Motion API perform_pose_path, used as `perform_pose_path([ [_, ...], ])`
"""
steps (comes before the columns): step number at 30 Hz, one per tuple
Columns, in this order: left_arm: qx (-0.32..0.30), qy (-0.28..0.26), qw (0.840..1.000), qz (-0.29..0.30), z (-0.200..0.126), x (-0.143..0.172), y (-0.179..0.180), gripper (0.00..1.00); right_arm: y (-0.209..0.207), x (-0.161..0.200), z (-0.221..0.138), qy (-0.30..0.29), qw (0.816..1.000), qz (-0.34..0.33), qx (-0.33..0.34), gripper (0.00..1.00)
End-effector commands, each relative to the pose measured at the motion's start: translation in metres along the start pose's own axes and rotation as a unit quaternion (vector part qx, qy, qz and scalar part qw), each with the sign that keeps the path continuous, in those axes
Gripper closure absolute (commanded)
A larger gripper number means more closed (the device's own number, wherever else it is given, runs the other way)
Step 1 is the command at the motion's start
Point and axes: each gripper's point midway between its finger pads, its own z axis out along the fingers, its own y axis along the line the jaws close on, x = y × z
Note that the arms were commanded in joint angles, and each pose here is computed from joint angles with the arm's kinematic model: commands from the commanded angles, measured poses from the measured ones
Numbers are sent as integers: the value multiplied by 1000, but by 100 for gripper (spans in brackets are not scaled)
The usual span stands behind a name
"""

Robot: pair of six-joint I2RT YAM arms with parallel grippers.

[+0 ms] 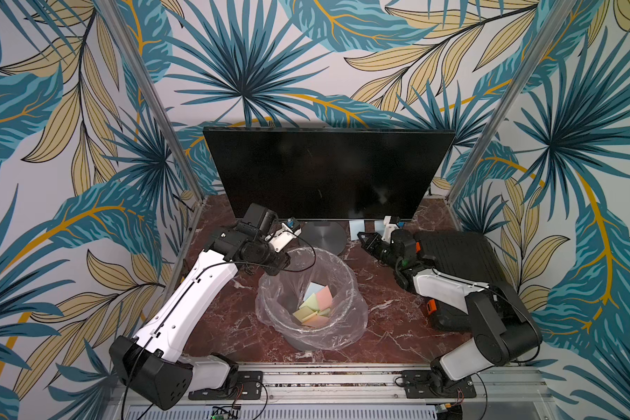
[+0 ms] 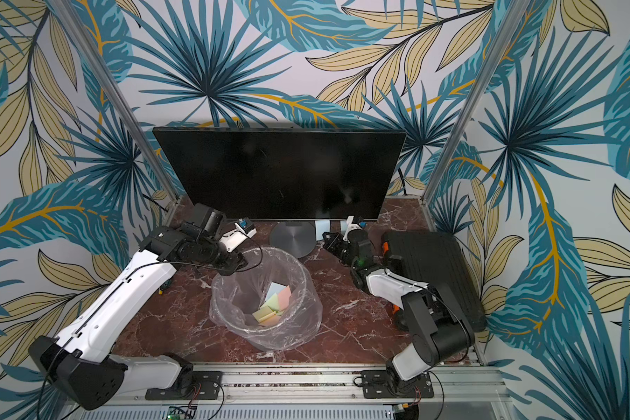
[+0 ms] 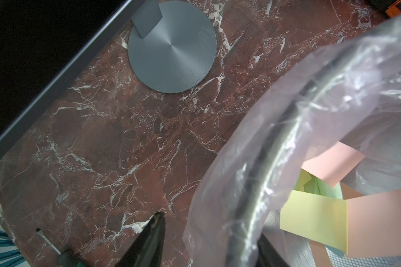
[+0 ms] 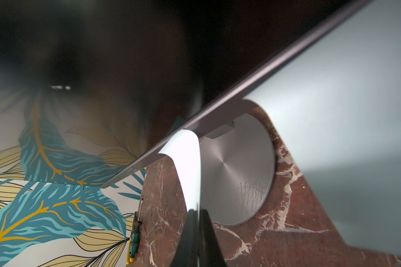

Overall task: Remove the sticky note from the monitor
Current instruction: Tear off the sticky note from the monitor.

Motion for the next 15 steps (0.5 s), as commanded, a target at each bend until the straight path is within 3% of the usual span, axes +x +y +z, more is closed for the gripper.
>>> perform_pose_path([
  [1, -5, 8, 1000, 2, 4, 5, 2, 47, 12, -5, -3, -4, 1000, -11, -14, 100],
  [15, -5, 8, 1000, 1, 3, 4, 2, 47, 40, -15, -18, -4, 998, -32, -45, 100],
])
